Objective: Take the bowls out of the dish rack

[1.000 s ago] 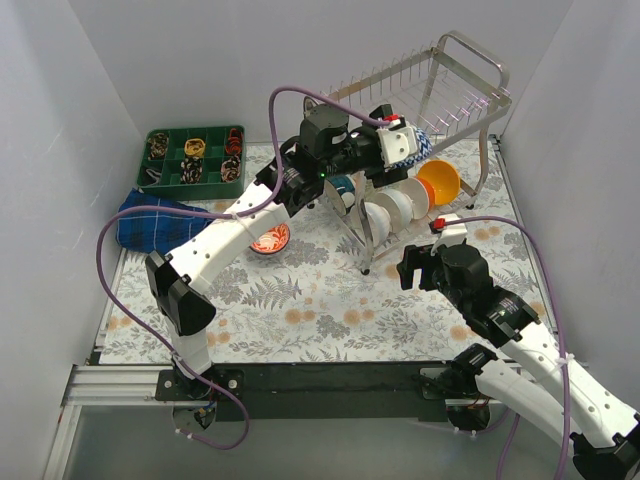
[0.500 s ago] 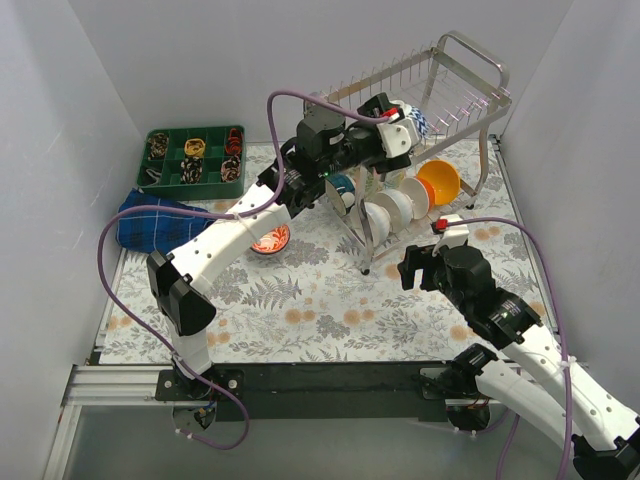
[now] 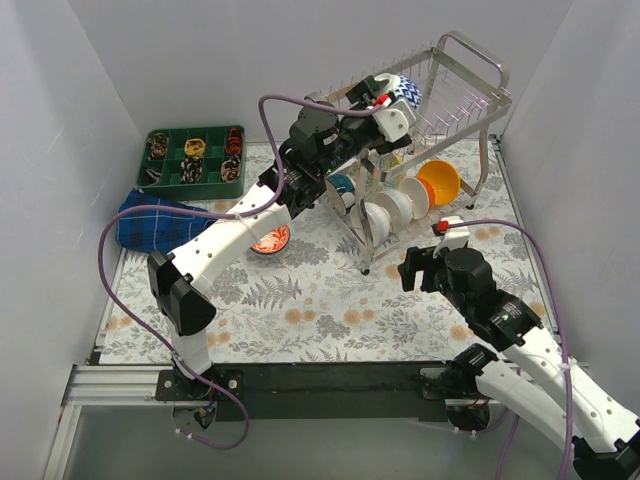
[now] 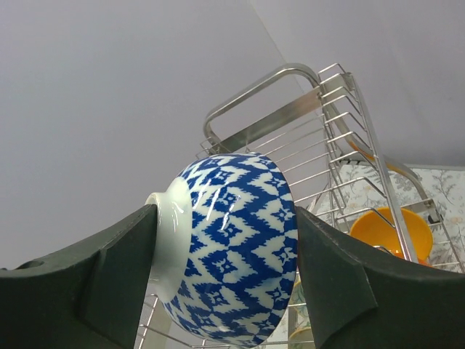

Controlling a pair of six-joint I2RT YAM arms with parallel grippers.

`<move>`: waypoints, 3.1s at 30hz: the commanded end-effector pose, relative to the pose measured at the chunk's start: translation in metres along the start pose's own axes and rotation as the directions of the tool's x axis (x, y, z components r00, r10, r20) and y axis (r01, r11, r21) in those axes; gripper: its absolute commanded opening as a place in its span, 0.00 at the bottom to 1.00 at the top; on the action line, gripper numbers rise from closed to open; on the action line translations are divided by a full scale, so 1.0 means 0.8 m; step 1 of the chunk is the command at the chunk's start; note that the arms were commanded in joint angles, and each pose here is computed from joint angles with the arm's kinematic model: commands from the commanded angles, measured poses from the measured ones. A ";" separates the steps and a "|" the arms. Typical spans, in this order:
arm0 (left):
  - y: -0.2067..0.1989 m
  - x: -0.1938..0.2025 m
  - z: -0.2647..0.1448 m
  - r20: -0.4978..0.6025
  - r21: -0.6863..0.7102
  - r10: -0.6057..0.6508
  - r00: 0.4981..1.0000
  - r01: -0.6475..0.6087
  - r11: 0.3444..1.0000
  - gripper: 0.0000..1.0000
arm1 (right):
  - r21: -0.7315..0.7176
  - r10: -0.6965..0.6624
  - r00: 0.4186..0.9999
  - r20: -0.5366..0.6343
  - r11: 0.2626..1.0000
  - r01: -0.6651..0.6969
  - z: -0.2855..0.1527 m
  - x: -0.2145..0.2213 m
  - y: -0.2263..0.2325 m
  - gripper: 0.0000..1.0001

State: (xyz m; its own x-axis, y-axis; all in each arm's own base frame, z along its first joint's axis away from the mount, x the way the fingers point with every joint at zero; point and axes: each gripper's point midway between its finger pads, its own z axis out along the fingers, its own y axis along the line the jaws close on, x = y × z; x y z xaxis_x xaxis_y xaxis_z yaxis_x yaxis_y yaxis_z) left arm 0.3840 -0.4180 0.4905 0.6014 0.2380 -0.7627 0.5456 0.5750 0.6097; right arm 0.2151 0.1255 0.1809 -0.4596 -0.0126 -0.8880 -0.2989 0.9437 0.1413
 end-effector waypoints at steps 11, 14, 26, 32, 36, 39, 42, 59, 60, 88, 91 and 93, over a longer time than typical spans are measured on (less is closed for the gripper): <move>0.099 -0.078 -0.047 0.159 -0.290 -0.179 0.971 0.220 0.931 0.02 | -0.039 0.037 0.998 0.046 0.999 -0.035 -0.002 -0.011 0.009 0.88; 0.107 -0.089 -0.058 0.164 -0.295 -0.191 0.968 0.233 0.927 0.02 | -0.046 0.044 0.998 0.050 0.998 -0.042 -0.003 -0.011 0.010 0.88; 0.133 -0.092 -0.121 0.080 -0.371 -0.231 0.970 0.244 0.896 0.02 | -0.067 0.059 0.997 0.048 0.996 -0.056 -0.006 -0.012 0.015 0.87; 0.132 -0.063 -0.177 -0.003 -0.448 -0.322 0.947 0.287 0.847 0.02 | -0.080 0.067 0.997 0.047 0.995 -0.064 -0.008 -0.013 0.018 0.87; 0.115 -0.025 -0.212 -0.068 -0.494 -0.406 0.911 0.323 0.807 0.01 | -0.091 0.069 0.996 0.049 0.994 -0.064 -0.010 -0.015 0.020 0.87; 0.096 0.013 -0.239 -0.108 -0.532 -0.496 0.861 0.371 0.761 0.00 | -0.098 0.070 0.996 0.047 0.993 -0.065 -0.011 -0.015 0.022 0.87; 0.072 0.057 -0.256 -0.127 -0.543 -0.602 0.788 0.452 0.707 0.00 | -0.103 0.068 0.997 0.043 0.993 -0.063 -0.011 -0.015 0.023 0.87; -0.052 0.199 -0.322 -0.080 -0.448 -0.974 0.211 0.865 0.224 0.00 | -0.581 0.128 0.989 -0.069 0.801 -0.144 -0.010 0.010 0.140 0.84; -0.058 0.191 -0.325 -0.071 -0.420 -0.979 0.189 0.885 0.201 0.00 | -0.588 0.140 0.986 -0.095 0.791 -0.169 -0.005 0.019 0.143 0.84; -0.217 0.172 -0.360 -0.152 -0.148 -0.949 -0.277 0.956 -0.255 0.00 | -0.568 0.311 0.936 -0.164 0.746 -0.347 0.057 0.028 0.217 0.76; -0.226 0.176 -0.361 -0.160 -0.153 -0.946 -0.283 0.954 -0.259 0.00 | -0.573 0.302 0.938 -0.173 0.743 -0.345 0.060 0.031 0.226 0.68; -0.234 0.180 -0.362 -0.165 -0.157 -0.943 -0.290 0.951 -0.265 0.00 | -0.572 0.291 0.940 -0.180 0.746 -0.341 0.062 0.035 0.230 0.61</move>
State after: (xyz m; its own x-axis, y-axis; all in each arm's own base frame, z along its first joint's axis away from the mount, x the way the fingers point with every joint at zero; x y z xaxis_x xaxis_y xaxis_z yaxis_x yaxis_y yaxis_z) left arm 0.2008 -0.2611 0.1960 -0.8022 -0.4609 -0.3796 0.3002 0.2383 -0.9236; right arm 0.1776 0.2970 0.1252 -0.7225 0.1387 -0.6774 -0.5020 0.5685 0.6518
